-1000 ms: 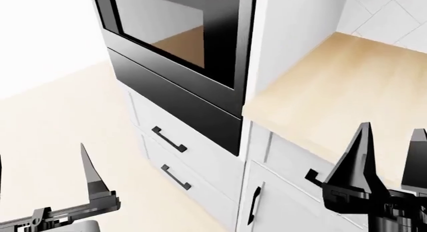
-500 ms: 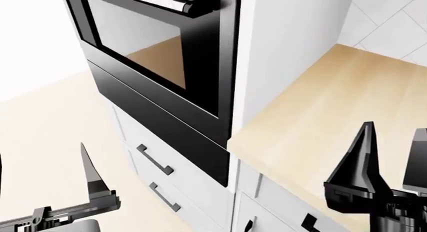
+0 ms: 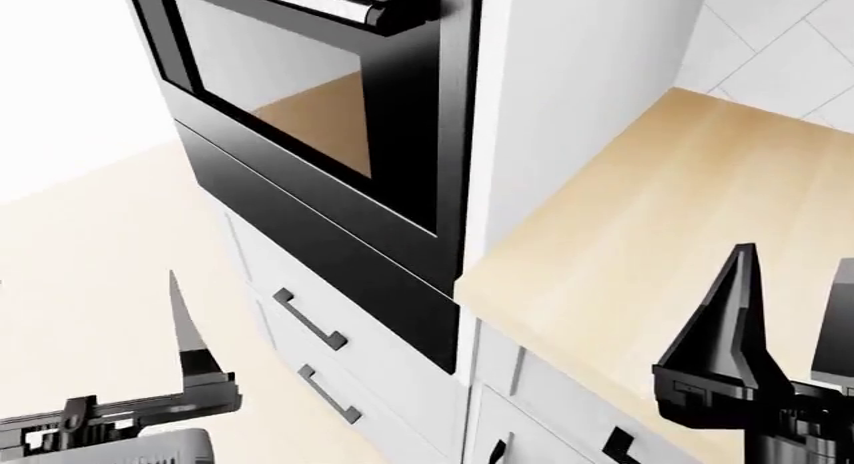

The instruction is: Open the oven door

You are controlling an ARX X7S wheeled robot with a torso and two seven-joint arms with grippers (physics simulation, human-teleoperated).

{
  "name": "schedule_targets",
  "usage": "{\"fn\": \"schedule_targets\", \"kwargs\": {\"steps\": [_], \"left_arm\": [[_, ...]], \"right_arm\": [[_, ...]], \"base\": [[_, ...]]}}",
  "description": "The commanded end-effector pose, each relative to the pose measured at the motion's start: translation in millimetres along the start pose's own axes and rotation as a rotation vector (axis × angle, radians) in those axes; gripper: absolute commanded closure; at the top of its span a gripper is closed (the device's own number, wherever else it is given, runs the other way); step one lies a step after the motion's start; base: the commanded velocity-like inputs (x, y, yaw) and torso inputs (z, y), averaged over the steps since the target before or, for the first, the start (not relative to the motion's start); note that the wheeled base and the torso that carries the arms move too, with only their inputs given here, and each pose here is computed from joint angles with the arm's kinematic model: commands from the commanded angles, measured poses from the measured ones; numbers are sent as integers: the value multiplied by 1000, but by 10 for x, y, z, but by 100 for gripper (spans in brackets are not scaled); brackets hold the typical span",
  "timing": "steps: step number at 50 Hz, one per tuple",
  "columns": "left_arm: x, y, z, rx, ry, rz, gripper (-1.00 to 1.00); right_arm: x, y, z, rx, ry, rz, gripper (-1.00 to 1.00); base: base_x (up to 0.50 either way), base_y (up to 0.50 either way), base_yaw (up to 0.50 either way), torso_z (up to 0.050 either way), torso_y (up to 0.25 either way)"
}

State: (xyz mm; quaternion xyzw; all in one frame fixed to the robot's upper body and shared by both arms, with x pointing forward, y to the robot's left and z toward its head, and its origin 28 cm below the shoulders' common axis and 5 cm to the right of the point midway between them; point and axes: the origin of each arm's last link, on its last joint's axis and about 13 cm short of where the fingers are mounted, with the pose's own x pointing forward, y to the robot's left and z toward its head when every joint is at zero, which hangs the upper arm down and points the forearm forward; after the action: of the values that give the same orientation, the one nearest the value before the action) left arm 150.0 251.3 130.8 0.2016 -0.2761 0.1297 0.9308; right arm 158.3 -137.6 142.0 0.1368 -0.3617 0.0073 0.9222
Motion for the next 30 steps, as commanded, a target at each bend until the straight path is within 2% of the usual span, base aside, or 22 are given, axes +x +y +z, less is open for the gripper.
{"fn": "schedule_targets", "kwargs": {"steps": [1, 5, 8, 9, 11, 12, 19, 30], "left_arm": [[301, 190, 85, 191, -70, -142, -100], [522, 277, 111, 283, -96, -247, -100], [621, 327, 106, 317, -96, -301, -100], [683, 359, 92, 366, -93, -326, -100], [721, 381, 93, 392, -94, -351, -100], [761, 409, 93, 432, -96, -383, -100], [1020, 505, 180, 546, -123, -459, -100], [1373, 587, 349, 645, -193, -552, -100]], "right_arm": [[-1, 2, 1, 0, -4, 1, -100], [0, 1, 1, -3, -3, 1, -100], [9, -1, 1, -6, -2, -1, -100], [10, -1, 1, -8, -2, -2, -100], [11, -1, 1, -10, -3, -3, -100], [14, -2, -2, -11, -4, -4, -100], [15, -4, -4, -13, -3, -3, -100], [4, -6, -8, -23, -3, 0, -100]], "base": [[0, 0, 0, 0, 0], [0, 0, 0, 0, 0], [0, 0, 0, 0, 0], [0, 0, 0, 0, 0], [0, 0, 0, 0, 0], [0, 0, 0, 0, 0], [0, 0, 0, 0, 0], [0, 0, 0, 0, 0]]}}
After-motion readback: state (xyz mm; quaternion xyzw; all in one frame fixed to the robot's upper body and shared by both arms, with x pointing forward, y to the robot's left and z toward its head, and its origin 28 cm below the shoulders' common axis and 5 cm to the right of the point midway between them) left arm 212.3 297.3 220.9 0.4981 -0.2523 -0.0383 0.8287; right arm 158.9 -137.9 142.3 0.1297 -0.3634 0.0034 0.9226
